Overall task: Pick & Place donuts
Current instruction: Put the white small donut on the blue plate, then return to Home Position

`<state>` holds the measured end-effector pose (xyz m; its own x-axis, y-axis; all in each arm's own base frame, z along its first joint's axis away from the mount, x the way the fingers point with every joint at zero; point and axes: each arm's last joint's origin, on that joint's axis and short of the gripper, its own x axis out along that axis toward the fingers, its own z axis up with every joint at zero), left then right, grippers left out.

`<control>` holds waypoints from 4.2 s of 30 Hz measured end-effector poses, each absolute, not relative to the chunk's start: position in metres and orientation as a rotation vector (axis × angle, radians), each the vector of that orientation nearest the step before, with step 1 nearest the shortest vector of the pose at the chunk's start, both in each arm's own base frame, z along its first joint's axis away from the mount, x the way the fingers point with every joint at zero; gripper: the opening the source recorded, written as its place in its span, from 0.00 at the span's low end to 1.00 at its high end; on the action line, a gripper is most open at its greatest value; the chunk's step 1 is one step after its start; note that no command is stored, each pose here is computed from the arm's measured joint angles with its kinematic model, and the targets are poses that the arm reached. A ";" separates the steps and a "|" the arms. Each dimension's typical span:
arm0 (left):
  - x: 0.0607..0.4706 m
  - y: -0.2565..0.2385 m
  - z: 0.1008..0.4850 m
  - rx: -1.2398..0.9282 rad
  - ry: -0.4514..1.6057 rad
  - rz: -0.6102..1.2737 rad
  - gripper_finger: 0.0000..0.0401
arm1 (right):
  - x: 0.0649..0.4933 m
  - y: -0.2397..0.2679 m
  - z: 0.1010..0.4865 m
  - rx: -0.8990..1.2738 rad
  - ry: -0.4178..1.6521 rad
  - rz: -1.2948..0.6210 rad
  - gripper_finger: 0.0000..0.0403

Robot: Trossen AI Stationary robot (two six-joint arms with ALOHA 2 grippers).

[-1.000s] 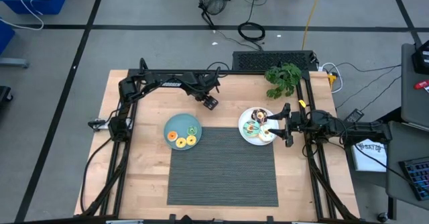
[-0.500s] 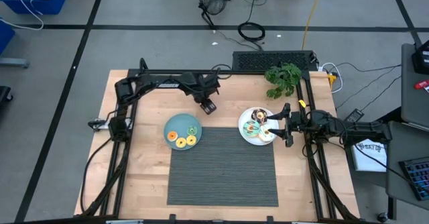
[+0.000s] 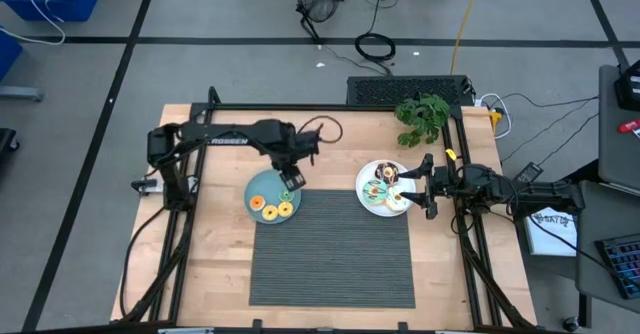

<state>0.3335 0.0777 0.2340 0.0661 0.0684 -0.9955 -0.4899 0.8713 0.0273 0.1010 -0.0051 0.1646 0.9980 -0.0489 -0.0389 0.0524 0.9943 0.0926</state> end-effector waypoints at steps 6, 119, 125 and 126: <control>0.334 0.046 0.234 -0.246 1.486 0.456 0.40 | 0.101 -0.005 0.165 0.094 0.036 -0.051 0.62; 0.144 0.020 0.186 -0.187 0.167 0.261 0.88 | 0.101 -0.005 0.165 0.094 0.037 -0.051 0.62; 0.122 0.018 0.180 -0.163 0.049 0.249 0.88 | 0.101 -0.005 0.165 0.094 0.036 -0.051 0.62; 0.119 0.017 0.180 -0.155 0.029 0.247 0.88 | 0.101 -0.005 0.165 0.094 0.036 -0.051 0.62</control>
<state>0.1193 0.0173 0.1803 0.9692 0.2416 -0.0476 -0.2461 0.9577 -0.1492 0.1010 -0.0051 0.1647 0.9981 -0.0488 -0.0385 0.0522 0.9943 0.0926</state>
